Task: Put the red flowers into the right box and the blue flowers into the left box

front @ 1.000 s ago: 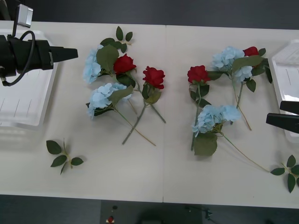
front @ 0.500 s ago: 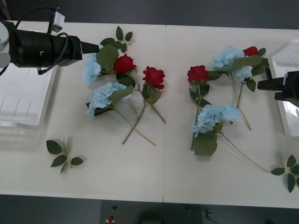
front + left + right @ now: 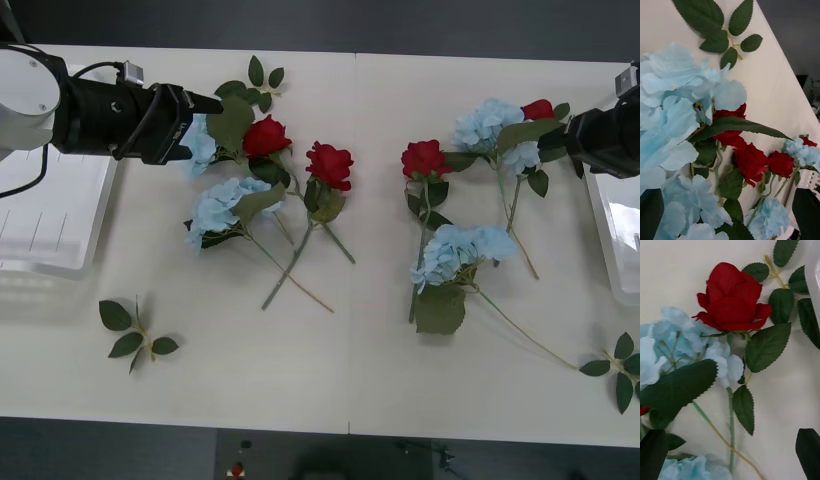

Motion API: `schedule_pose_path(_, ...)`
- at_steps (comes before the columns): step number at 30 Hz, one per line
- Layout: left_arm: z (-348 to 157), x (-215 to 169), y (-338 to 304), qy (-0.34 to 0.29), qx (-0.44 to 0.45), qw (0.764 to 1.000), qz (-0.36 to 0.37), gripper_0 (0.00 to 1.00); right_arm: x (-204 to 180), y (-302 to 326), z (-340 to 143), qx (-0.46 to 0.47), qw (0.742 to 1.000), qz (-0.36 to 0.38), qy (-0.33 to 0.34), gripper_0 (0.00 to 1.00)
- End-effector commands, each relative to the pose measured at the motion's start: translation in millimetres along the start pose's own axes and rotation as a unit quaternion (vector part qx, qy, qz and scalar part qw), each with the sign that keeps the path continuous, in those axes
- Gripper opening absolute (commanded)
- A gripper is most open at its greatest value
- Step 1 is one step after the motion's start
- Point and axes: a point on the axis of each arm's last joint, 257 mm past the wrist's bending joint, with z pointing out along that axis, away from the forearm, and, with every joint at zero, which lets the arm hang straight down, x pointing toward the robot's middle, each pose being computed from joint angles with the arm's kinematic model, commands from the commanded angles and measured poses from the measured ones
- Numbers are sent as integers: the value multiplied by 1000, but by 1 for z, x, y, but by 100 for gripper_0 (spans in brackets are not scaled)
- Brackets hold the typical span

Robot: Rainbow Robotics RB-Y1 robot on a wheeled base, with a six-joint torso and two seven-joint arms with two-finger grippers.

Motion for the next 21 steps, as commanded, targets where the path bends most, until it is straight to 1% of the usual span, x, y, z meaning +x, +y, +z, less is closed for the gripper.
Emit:
schedule_pose_path(1,-13,-2,-5,16,-46,999,-5,100,-10,-9,9,41,998,47,-10,100)
schedule_pose_path(7,-39,5,-5,53,-113,991,-38,100,-10,-9,32,75,995,69,-12,100)
schedule_pose_path(9,-44,6,-9,49,-135,988,-48,100,-11,-5,40,82,994,74,-15,100)
schedule_pose_path(14,-40,4,-18,14,-184,982,-51,100,-12,1,56,98,993,64,-27,100)
schedule_pose_path(21,-9,3,-27,-57,-218,971,-84,100,-15,11,78,106,992,54,-48,100)
